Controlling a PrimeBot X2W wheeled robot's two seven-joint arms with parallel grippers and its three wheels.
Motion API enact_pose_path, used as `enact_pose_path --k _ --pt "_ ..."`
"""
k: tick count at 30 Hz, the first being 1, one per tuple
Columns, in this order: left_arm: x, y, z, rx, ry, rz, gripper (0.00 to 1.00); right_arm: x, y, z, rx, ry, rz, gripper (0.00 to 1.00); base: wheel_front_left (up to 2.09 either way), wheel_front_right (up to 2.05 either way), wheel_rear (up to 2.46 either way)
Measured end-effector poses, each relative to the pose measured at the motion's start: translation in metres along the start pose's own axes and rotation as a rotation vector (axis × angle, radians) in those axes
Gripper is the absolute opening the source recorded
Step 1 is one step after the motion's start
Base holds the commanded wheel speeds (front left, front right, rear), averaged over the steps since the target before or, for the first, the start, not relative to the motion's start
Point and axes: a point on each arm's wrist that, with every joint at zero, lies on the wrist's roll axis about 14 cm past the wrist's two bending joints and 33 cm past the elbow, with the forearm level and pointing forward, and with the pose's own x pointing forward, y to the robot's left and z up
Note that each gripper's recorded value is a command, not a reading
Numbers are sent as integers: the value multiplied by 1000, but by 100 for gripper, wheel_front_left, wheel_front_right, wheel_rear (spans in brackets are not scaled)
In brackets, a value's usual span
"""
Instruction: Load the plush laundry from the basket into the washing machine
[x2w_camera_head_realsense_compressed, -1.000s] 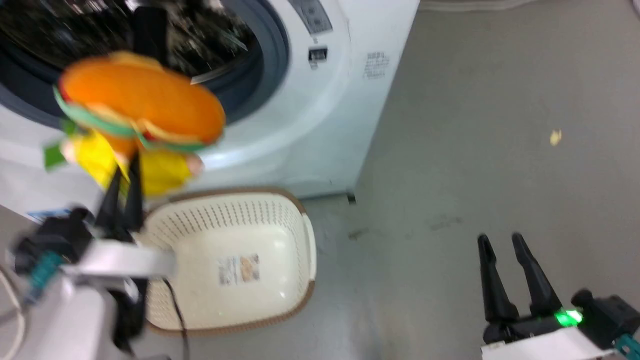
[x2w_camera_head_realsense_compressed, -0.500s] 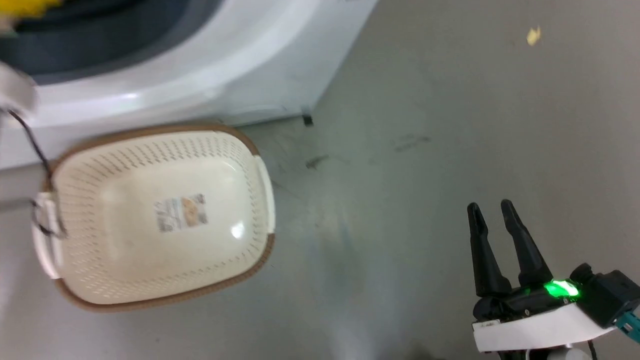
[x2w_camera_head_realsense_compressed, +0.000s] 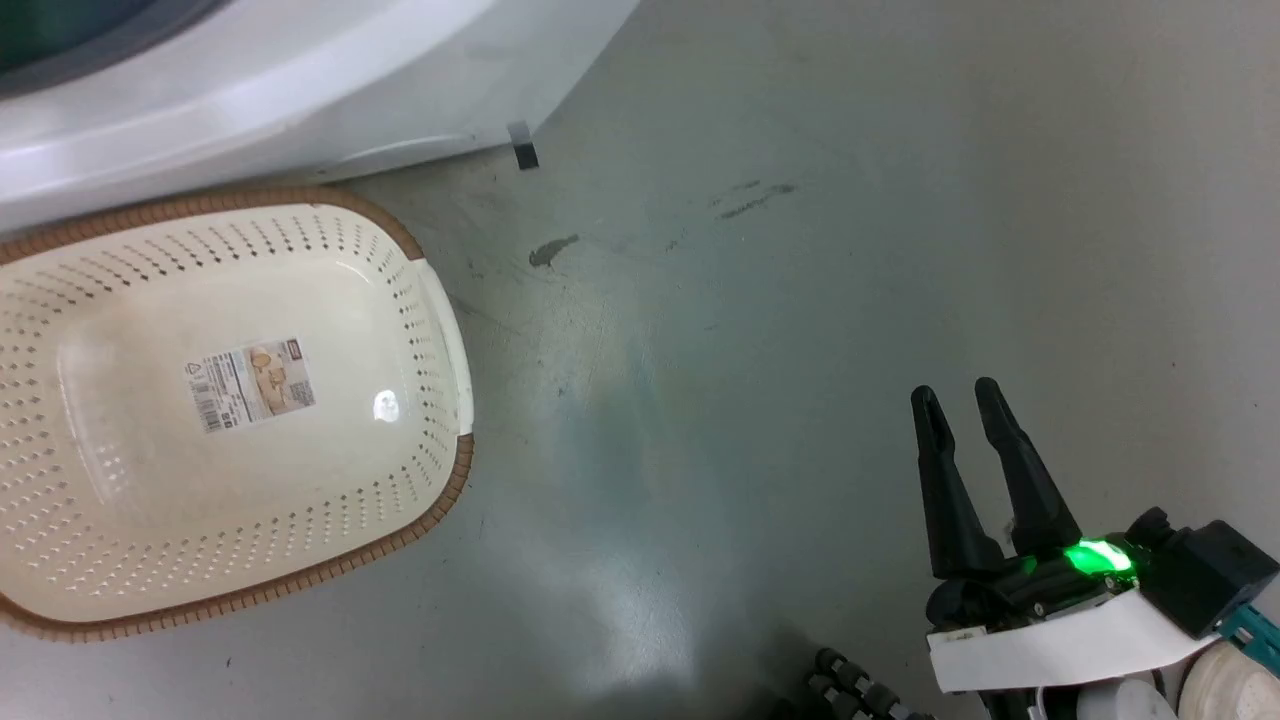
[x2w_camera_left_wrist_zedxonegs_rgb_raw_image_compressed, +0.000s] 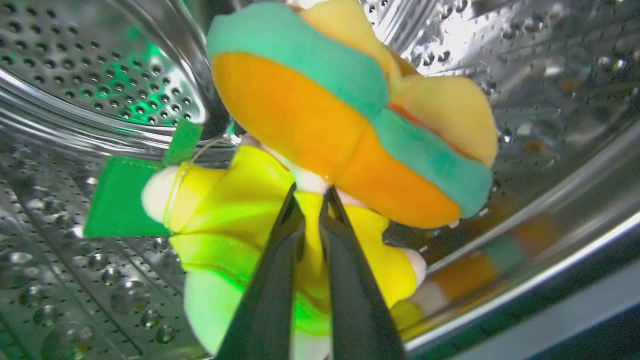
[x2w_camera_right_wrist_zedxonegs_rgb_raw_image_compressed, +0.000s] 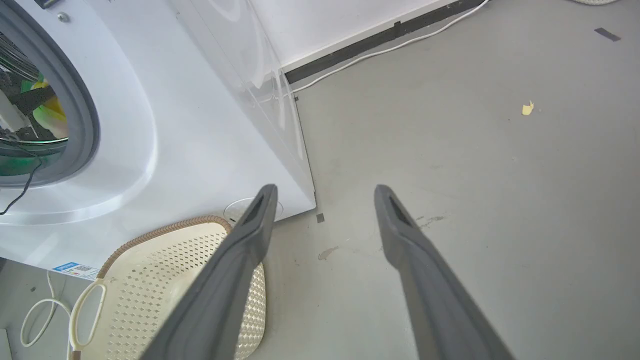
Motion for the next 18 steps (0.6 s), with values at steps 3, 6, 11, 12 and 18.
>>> enact_pose_path --k 3,6,11,12,18 --pt "4 -11 -21 30 61 -35 0 1 0 -3 19 8 -5 100 0 0 0" --pt "5 -15 -23 35 71 -50 0 2 1 -2 27 2 -1 100 0 0 0" --pt "-1 -13 -22 36 71 -53 100 2 4 3 29 -13 11 100 0 0 0" --pt "-3 -11 -21 29 69 -50 100 1 5 5 27 -18 15 100 0 0 0" --pt "-27 -16 -13 -2 49 -54 100 -2 11 21 2 -66 44 100 0 0 0"
